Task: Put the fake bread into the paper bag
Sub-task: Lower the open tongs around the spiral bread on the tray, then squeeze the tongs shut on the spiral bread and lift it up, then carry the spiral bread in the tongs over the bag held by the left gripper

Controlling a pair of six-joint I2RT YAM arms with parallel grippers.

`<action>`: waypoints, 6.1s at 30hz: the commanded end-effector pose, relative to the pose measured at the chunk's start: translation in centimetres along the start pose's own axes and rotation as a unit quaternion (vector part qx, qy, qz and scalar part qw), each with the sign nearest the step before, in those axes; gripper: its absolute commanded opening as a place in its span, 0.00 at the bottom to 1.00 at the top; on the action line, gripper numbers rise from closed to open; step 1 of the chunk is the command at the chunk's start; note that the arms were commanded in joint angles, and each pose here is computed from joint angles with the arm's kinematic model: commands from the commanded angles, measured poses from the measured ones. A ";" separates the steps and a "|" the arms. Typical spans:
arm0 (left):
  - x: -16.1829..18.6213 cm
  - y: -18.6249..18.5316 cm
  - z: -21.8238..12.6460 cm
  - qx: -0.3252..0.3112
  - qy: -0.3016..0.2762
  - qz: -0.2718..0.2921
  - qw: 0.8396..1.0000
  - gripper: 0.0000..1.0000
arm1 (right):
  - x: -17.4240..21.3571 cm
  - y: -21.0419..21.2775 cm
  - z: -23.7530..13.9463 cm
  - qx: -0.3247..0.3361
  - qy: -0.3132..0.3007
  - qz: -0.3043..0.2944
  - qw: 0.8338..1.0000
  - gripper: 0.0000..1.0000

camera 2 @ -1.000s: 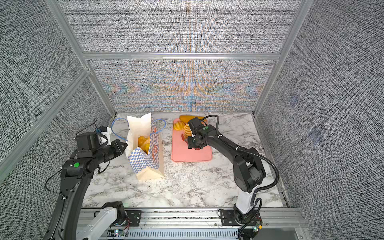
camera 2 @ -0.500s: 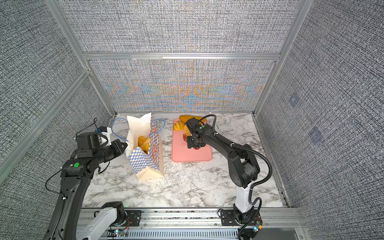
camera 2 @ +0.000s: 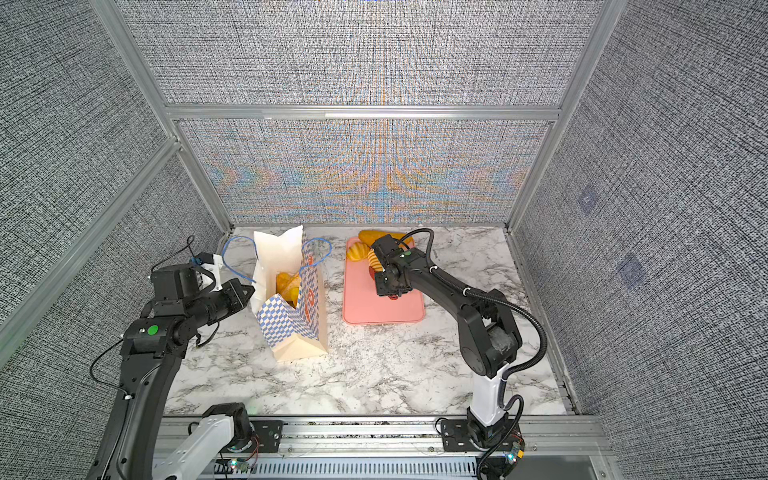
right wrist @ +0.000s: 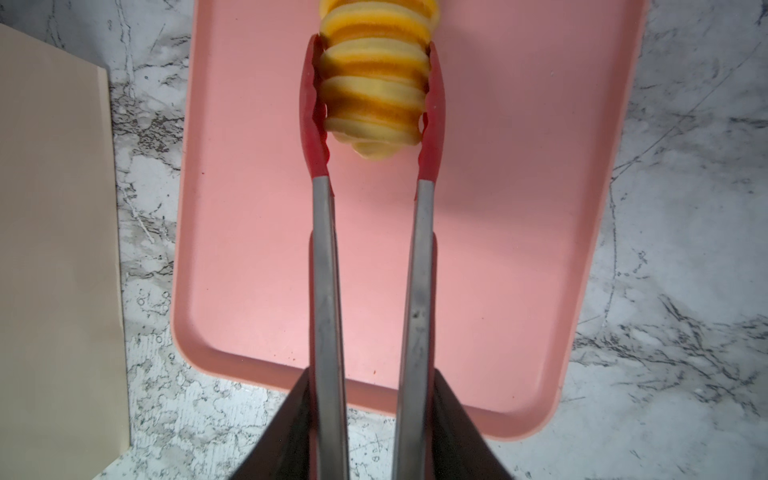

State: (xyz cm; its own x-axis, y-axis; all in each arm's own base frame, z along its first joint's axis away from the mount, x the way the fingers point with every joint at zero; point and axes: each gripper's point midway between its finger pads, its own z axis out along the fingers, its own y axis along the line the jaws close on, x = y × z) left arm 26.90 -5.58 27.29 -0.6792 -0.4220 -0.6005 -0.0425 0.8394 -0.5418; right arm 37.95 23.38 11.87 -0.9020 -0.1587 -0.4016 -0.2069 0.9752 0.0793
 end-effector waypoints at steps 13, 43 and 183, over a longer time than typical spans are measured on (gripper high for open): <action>-0.6 -0.2 -0.3 -0.001 -0.008 0.004 1.000 0.04 | 1.5 -0.1 -3.1 -0.019 -0.026 0.007 0.999 0.35; -0.6 -0.4 0.0 0.008 -0.006 -0.001 1.000 0.03 | 1.1 -0.9 -10.9 -0.040 -0.094 0.016 0.995 0.34; -0.4 -0.5 -1.3 0.004 -0.024 0.000 1.000 0.01 | 4.3 18.4 -26.5 -0.175 -0.185 -0.216 0.943 0.36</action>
State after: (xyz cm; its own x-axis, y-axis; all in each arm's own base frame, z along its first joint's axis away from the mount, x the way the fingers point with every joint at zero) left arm 26.19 -5.46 28.44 -0.6503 -0.4422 -0.6177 -0.0410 0.8324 -0.5527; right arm 19.97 36.53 35.18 -0.5404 -0.4110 -0.7342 -0.7000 0.7037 0.1213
